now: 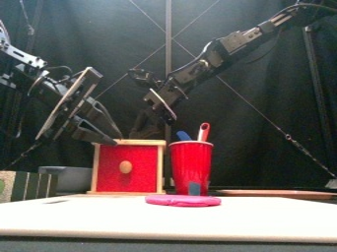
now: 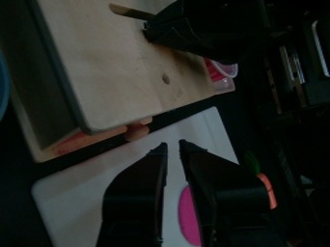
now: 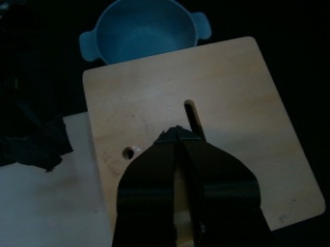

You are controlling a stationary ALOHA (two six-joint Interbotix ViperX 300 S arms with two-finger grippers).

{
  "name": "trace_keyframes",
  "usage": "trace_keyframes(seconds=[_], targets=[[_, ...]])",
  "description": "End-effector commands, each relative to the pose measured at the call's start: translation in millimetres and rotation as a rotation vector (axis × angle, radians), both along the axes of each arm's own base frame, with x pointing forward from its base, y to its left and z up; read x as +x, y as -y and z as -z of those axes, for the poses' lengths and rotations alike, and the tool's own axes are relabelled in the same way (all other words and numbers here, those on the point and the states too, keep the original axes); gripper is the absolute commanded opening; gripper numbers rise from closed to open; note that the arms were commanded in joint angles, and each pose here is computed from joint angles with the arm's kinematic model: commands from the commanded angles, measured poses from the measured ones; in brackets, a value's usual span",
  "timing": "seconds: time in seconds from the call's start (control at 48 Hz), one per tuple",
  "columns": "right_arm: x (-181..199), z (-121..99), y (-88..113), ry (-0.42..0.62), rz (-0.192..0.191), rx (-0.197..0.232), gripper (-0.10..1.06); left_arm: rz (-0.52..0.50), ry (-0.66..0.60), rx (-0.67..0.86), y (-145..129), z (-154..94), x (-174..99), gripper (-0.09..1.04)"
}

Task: Get the cutter from the drawer then cut the dough then place the extra dough in the bowl
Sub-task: Open the drawer

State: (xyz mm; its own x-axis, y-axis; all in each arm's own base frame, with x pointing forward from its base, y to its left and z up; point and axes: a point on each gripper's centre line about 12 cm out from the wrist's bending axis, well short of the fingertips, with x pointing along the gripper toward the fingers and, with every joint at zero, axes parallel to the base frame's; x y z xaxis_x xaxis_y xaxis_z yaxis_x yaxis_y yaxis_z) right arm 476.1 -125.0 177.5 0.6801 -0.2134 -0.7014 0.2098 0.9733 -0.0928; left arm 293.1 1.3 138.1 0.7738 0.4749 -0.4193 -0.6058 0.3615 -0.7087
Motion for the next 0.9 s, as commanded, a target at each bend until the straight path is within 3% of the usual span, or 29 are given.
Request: trace_keyframes(seconds=[0.021,0.167,0.438,0.729,0.896], targets=[[-5,4,-3,-0.027,0.001,0.011,0.05,-0.009,0.024,-0.018,1,-7,7,0.74],[-5,4,-4,-0.030,-0.003,0.006,0.05,-0.023,0.018,-0.036,2,-5,9,0.83],[-4,4,-5,-0.028,-0.006,0.005,0.05,-0.065,-0.029,-0.068,-1,10,20,0.84],[-3,4,-7,-0.029,-0.012,0.004,0.05,-0.185,-0.056,-0.085,-29,21,27,0.83],[-4,6,-7,-0.034,-0.012,0.004,0.05,-0.197,-0.073,-0.084,-37,26,29,0.83]])
